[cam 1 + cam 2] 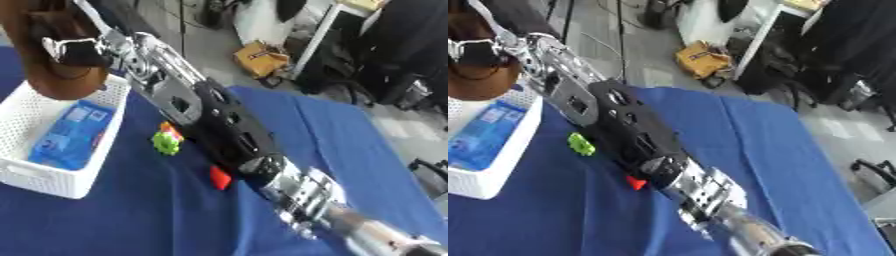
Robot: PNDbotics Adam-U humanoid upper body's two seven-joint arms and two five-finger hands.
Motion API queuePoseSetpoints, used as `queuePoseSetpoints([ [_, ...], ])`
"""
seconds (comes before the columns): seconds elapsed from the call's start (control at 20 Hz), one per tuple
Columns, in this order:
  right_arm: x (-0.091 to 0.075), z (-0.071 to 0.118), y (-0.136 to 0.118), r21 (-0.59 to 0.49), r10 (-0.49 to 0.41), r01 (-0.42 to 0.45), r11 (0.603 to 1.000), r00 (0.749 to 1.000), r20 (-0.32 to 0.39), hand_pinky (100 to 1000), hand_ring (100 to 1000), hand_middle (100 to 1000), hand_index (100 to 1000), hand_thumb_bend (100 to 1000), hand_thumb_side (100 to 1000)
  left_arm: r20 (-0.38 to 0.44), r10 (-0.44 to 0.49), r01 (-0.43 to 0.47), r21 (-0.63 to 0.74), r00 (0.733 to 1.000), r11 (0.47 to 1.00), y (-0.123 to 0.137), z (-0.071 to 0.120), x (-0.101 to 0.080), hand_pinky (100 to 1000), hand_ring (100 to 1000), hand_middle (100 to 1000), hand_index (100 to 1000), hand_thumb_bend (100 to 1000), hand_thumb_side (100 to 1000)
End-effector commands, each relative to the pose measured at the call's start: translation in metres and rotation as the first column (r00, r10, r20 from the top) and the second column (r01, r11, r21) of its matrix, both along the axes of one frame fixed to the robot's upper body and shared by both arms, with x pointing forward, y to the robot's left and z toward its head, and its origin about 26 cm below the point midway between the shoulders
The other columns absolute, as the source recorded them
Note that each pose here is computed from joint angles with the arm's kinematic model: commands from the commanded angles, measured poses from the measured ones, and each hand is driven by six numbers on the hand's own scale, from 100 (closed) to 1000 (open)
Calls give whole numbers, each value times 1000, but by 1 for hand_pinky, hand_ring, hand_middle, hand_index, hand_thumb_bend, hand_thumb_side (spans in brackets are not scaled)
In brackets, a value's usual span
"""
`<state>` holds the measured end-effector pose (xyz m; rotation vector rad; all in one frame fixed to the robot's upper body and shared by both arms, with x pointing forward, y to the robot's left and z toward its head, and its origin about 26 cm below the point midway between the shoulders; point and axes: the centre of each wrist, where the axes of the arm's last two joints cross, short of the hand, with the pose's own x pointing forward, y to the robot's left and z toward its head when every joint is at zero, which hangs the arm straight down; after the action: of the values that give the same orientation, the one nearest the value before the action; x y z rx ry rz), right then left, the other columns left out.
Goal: Pick up objects on the table and place them in the box.
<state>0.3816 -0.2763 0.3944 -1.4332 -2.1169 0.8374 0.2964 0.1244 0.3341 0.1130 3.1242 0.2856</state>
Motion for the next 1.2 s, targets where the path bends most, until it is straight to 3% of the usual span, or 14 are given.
queuePoseSetpoints([
  [0.05, -2, 8, -11, -3, 12, -11, 1000, 999, 40, 605, 600, 561, 718, 103, 269, 36, 10, -10, 0, 999, 1000, 4, 7, -4, 1000, 830, 769, 764, 100, 990],
  [0.1, -1, 6, -11, -6, 27, -27, 1000, 999, 32, 605, 600, 561, 718, 103, 269, 35, 9, -9, 0, 999, 1000, 4, 7, -4, 1000, 830, 769, 764, 100, 990],
  [0.15, 0, 4, -11, -15, 40, -40, 999, 999, 18, 755, 714, 689, 812, 248, 370, 36, 4, -4, 1, 999, 1000, 3, 7, -4, 1000, 830, 768, 763, 100, 990],
  [0.2, 1, 2, -11, -31, 49, -49, 998, 999, 1, 755, 714, 689, 812, 248, 370, 36, 3, -4, 2, 999, 1000, 3, 7, -4, 1000, 830, 768, 763, 100, 990],
  [0.25, 1, 2, -11, -46, 54, -54, 997, 998, -15, 811, 769, 809, 895, 358, 440, 35, 4, -4, 3, 999, 1000, 3, 7, -4, 1000, 831, 768, 761, 100, 992],
  [0.3, 2, 1, -11, -61, 53, -54, 997, 998, -31, 811, 769, 809, 895, 358, 440, 34, 4, -4, 3, 999, 1000, 3, 6, -4, 1000, 831, 768, 761, 100, 992],
  [0.35, 2, 1, -11, -73, 49, -52, 996, 998, -43, 831, 801, 900, 960, 435, 481, 33, 4, -4, 4, 999, 1000, 3, 6, -4, 1000, 831, 768, 760, 100, 994],
  [0.65, 1, 2, -13, -112, 25, -32, 993, 997, -67, 853, 832, 950, 1000, 463, 478, 34, 5, -5, 3, 999, 1000, 4, 5, -4, 1000, 831, 768, 759, 100, 994],
  [1.2, 0, 1, -16, -128, -14, 5, 992, 997, -73, 863, 846, 958, 999, 443, 490, 31, 7, -7, 0, 999, 1000, 5, 3, -3, 1000, 831, 767, 757, 100, 995],
])
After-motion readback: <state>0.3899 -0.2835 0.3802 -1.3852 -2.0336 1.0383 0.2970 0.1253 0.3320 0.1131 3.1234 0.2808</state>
